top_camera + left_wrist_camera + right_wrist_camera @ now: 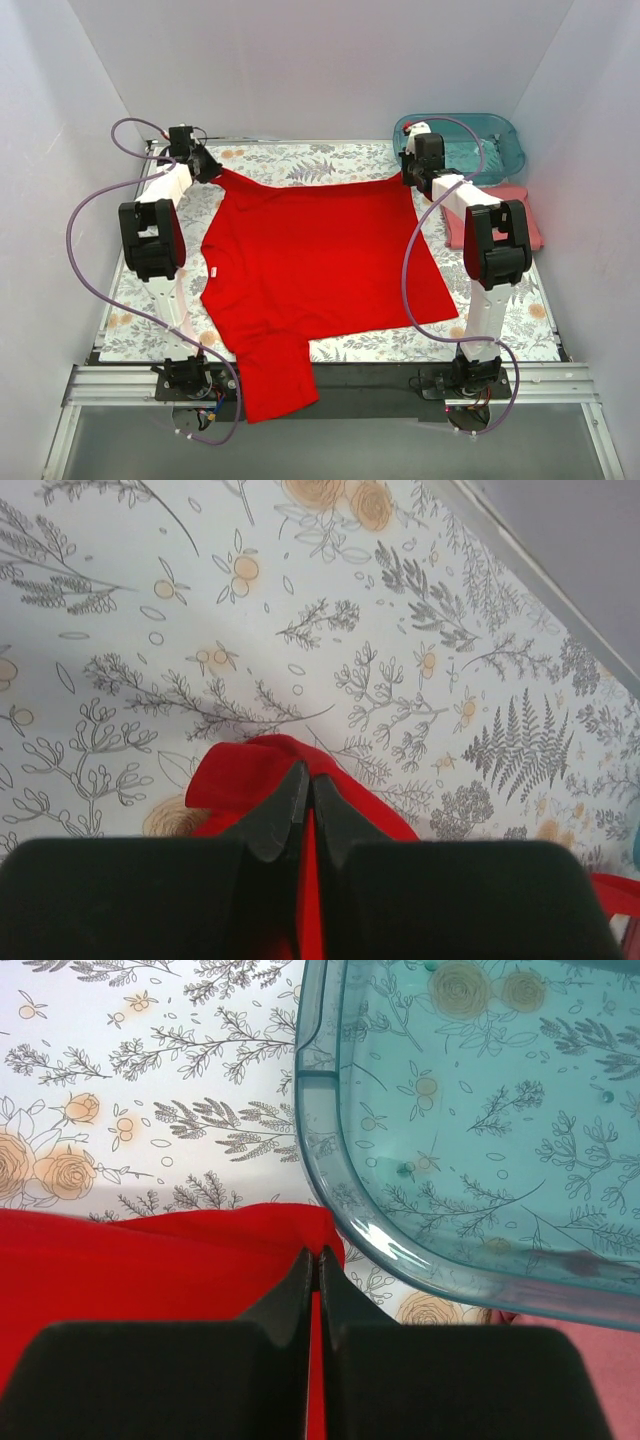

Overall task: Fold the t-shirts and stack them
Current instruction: Flatten the tshirt out, then fold the tshirt

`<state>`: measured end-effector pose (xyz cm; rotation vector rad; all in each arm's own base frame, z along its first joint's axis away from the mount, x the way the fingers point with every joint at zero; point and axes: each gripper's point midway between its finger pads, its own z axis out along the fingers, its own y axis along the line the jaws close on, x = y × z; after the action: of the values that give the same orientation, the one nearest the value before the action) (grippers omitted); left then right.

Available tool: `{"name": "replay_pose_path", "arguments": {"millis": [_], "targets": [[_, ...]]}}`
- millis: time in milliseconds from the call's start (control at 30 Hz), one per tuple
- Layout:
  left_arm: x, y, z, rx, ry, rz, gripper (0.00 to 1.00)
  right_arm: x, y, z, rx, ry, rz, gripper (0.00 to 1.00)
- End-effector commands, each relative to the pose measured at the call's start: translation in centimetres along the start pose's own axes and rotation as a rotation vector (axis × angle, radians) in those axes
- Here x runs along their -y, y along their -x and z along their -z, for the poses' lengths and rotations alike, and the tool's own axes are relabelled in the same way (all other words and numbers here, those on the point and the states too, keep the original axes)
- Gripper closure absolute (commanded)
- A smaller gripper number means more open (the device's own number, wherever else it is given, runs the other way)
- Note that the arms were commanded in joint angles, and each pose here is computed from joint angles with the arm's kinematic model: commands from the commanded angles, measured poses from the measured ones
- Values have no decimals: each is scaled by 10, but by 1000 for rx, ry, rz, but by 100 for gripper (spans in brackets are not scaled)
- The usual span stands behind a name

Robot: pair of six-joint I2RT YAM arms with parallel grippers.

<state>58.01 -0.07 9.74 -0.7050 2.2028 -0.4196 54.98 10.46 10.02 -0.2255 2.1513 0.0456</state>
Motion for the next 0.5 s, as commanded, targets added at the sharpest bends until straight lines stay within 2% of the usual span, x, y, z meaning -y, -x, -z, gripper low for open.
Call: {"name": "replay_pose_path", "arguments": {"millis": [0, 200, 267, 467], "targets": [[11, 2, 17, -27, -22, 10, 100, 3, 19, -4, 49, 12, -15, 99], [9, -6, 56, -61, 33, 49, 100, 4, 14, 10, 23, 33, -18, 99], [17, 0, 80, -42, 24, 75, 100, 6, 12, 21, 10, 37, -19, 99], [18, -14, 138, -56, 41, 126, 100, 6, 3, 49, -44, 54, -37, 99]]}}
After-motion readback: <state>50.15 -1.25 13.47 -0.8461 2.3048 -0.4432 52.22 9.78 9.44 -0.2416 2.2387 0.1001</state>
